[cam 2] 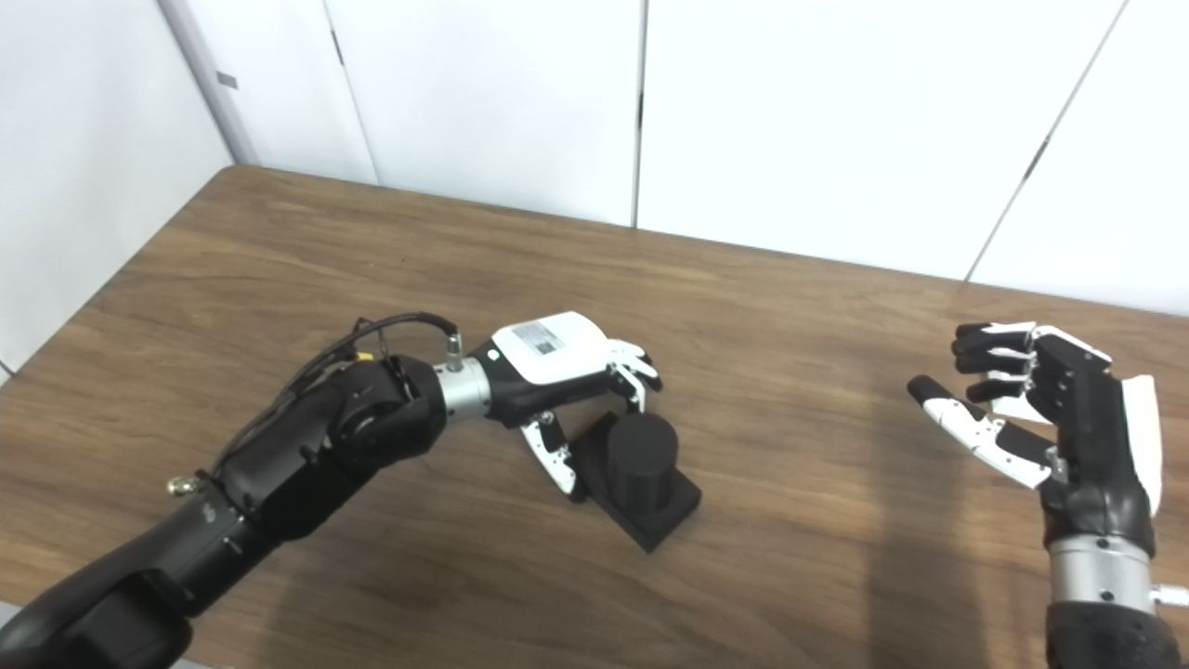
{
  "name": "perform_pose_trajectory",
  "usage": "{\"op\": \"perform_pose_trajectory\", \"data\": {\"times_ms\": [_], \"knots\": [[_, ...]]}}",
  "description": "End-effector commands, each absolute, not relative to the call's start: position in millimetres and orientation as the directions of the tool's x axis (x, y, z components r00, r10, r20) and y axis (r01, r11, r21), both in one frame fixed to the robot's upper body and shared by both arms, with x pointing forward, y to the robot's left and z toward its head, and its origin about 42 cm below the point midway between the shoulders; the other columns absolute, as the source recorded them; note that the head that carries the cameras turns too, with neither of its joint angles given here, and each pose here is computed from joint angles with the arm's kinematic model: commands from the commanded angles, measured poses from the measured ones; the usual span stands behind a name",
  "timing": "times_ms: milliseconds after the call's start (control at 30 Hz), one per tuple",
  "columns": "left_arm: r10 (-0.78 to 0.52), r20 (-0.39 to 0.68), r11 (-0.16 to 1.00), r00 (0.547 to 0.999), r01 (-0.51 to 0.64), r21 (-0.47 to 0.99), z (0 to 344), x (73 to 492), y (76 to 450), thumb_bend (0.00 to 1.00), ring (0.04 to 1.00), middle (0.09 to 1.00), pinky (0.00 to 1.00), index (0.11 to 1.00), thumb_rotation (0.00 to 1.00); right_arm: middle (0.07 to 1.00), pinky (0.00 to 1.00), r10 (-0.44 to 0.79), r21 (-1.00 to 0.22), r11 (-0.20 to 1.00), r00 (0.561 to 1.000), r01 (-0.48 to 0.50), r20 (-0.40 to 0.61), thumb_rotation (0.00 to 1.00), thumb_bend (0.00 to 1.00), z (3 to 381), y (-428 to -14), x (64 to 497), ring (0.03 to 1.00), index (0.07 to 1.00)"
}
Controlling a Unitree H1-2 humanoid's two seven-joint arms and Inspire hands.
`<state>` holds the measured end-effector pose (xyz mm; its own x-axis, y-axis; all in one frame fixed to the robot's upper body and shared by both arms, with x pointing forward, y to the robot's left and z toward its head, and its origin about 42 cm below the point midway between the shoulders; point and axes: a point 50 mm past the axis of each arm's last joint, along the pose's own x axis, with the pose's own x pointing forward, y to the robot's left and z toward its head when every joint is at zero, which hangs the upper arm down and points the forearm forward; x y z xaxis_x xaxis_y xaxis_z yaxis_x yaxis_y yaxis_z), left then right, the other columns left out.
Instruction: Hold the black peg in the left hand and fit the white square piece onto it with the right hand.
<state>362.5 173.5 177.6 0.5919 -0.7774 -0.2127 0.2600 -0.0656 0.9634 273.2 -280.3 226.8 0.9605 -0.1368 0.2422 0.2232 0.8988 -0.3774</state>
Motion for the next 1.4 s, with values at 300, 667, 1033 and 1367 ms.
{"op": "perform_pose_trajectory", "data": {"times_ms": [300,667,1033,1367], "knots": [[-0.801,-0.329,-0.209,0.501,0.282,0.936,137,347,164,0.52,0.906,0.858,0.77,0.489,0.07,0.652,0.48,-0.109,-0.390,0.887,0.933,0.247,0.343,0.12,0.49,242,-287,272,0.588,0.492],[-0.803,-0.312,-0.188,0.507,0.282,0.941,145,353,182,0.52,0.899,0.848,0.76,0.489,0.07,0.632,0.45,-0.042,-0.503,0.808,0.882,0.307,0.470,0.13,0.50,284,-318,290,0.569,0.492],[-0.812,-0.294,-0.172,0.504,0.276,0.946,143,352,210,0.52,0.884,0.833,0.73,0.488,0.06,0.608,0.43,0.073,-0.723,0.637,0.913,0.266,0.400,0.13,0.50,332,-347,327,0.542,0.493],[-0.808,-0.293,-0.154,0.512,0.295,0.943,135,348,228,0.52,0.847,0.808,0.69,0.488,0.06,0.769,0.58,0.045,-0.910,0.379,0.979,0.167,0.199,0.14,0.51,348,-384,372,0.704,0.497]]}}
